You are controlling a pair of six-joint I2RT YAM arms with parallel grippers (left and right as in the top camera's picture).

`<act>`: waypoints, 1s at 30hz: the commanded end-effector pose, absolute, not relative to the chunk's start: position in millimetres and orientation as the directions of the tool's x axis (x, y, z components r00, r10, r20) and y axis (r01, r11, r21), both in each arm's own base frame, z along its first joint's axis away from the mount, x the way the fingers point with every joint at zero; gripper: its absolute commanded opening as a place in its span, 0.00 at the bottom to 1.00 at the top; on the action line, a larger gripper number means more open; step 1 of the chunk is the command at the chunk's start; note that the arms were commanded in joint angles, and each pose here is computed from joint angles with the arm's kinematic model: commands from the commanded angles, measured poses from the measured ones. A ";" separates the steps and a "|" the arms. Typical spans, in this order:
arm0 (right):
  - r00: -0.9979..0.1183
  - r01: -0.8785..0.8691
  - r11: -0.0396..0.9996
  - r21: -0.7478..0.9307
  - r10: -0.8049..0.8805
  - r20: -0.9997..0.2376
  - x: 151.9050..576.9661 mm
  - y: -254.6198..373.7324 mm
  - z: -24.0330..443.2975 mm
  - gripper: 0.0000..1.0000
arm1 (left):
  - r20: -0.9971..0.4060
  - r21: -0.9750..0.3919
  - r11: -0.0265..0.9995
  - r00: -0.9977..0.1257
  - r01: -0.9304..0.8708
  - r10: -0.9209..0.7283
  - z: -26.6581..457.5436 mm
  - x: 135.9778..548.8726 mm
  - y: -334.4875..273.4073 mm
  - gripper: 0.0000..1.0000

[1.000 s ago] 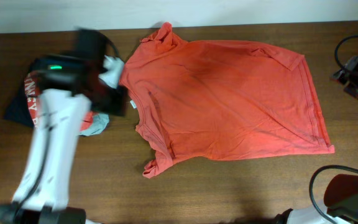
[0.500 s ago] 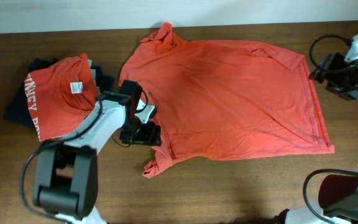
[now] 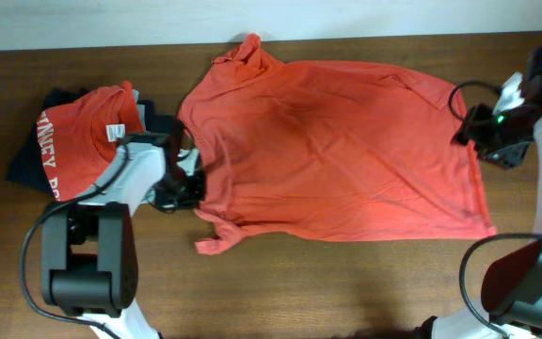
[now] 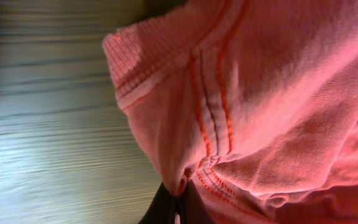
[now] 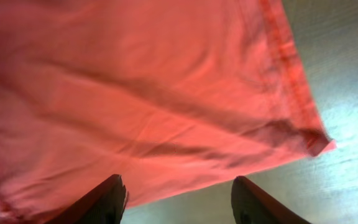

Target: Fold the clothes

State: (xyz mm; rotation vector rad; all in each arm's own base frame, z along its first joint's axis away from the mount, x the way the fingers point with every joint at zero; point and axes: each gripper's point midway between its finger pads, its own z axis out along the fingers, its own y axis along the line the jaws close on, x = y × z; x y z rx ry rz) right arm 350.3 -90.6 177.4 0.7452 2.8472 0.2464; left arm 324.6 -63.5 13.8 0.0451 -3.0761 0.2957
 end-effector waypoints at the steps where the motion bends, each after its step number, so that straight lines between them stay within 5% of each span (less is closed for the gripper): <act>1: -0.838 0.528 0.838 0.137 0.540 -0.076 335.6 -101.6 135.2 0.61 | 0.049 -0.106 0.988 -0.993 -0.108 -0.103 17.3 327.4 -31.8 0.00; 15: -0.805 0.515 0.831 0.209 0.553 -0.215 350.4 -110.3 34.5 0.74 | 0.060 -0.100 0.987 -0.991 -0.123 -0.117 17.4 325.1 -26.0 0.01; 18: -0.799 0.521 0.833 0.186 0.553 -0.239 352.5 -116.3 26.7 0.62 | 0.060 -0.100 0.987 -0.991 -0.123 -0.117 17.4 325.1 -25.9 0.01; 23: -0.797 0.538 0.826 0.168 0.563 -0.219 354.6 -120.2 7.1 0.23 | 0.061 -0.100 0.987 -0.991 -0.123 -0.117 17.4 324.9 -25.9 0.00; 30: -0.790 0.552 0.816 0.170 0.577 -0.207 365.1 -124.6 -29.4 0.17 | 0.086 -0.094 0.988 -0.989 -0.125 -0.117 17.7 318.4 -25.5 0.01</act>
